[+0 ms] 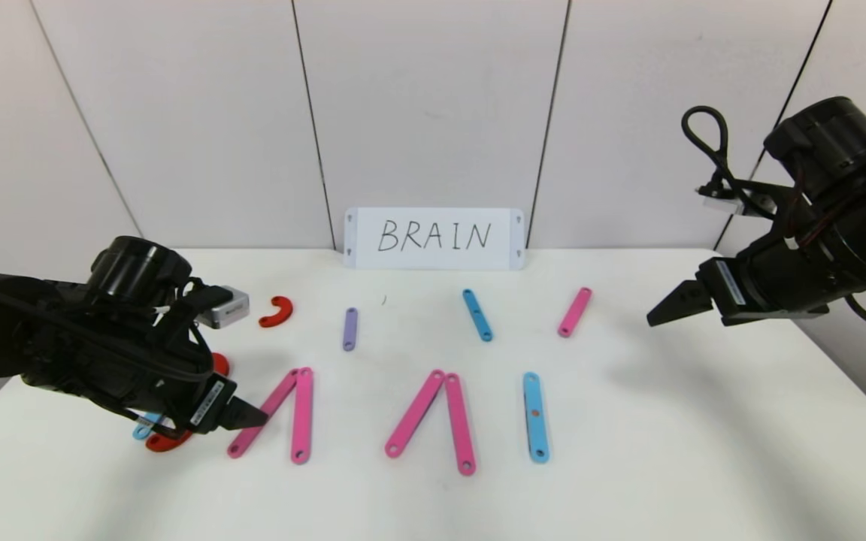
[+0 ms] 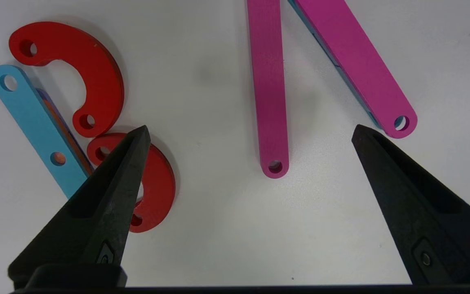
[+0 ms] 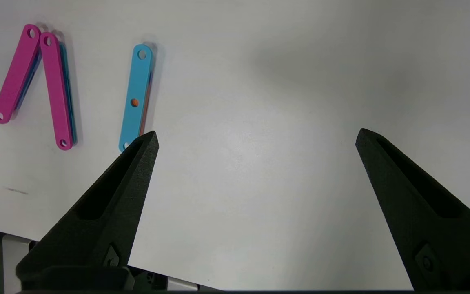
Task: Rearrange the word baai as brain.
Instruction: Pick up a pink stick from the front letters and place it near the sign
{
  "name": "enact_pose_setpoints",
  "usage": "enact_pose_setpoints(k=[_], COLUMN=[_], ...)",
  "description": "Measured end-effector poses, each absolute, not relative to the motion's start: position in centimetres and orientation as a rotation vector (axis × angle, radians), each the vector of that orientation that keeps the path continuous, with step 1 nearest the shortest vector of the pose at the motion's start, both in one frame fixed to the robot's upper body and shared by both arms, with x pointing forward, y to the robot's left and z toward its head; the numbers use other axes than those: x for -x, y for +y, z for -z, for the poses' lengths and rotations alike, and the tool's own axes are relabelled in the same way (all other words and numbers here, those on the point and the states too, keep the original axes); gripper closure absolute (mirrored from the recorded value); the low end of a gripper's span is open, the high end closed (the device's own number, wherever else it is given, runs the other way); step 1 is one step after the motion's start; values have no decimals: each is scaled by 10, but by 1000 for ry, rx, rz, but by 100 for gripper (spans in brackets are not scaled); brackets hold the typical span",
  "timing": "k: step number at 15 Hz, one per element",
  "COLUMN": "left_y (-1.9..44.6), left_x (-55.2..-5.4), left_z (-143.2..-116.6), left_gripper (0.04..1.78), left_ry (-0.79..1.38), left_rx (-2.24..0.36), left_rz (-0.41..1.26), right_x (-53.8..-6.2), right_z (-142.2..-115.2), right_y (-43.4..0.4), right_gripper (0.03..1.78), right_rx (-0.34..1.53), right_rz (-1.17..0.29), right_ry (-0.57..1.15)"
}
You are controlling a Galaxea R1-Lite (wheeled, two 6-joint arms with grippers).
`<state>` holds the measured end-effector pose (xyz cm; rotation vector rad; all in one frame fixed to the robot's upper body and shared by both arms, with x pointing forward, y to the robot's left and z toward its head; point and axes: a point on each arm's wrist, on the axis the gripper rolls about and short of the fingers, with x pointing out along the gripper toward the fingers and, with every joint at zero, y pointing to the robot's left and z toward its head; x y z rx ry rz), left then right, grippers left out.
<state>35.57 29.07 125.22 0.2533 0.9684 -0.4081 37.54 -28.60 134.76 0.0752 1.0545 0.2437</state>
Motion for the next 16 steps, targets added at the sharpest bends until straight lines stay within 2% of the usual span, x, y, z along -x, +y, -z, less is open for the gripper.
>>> enact_pose_setpoints(k=[16], left_y=[276], left_x=[-370], left_z=[-1225], left_gripper=[9], left_ry=[1030], left_rx=[-281], left_rz=[446], right_x=[-373], right_z=[-1352], right_y=[-288], right_gripper=[11], right_rx=[-74], right_rz=[-240], right_ry=[1040])
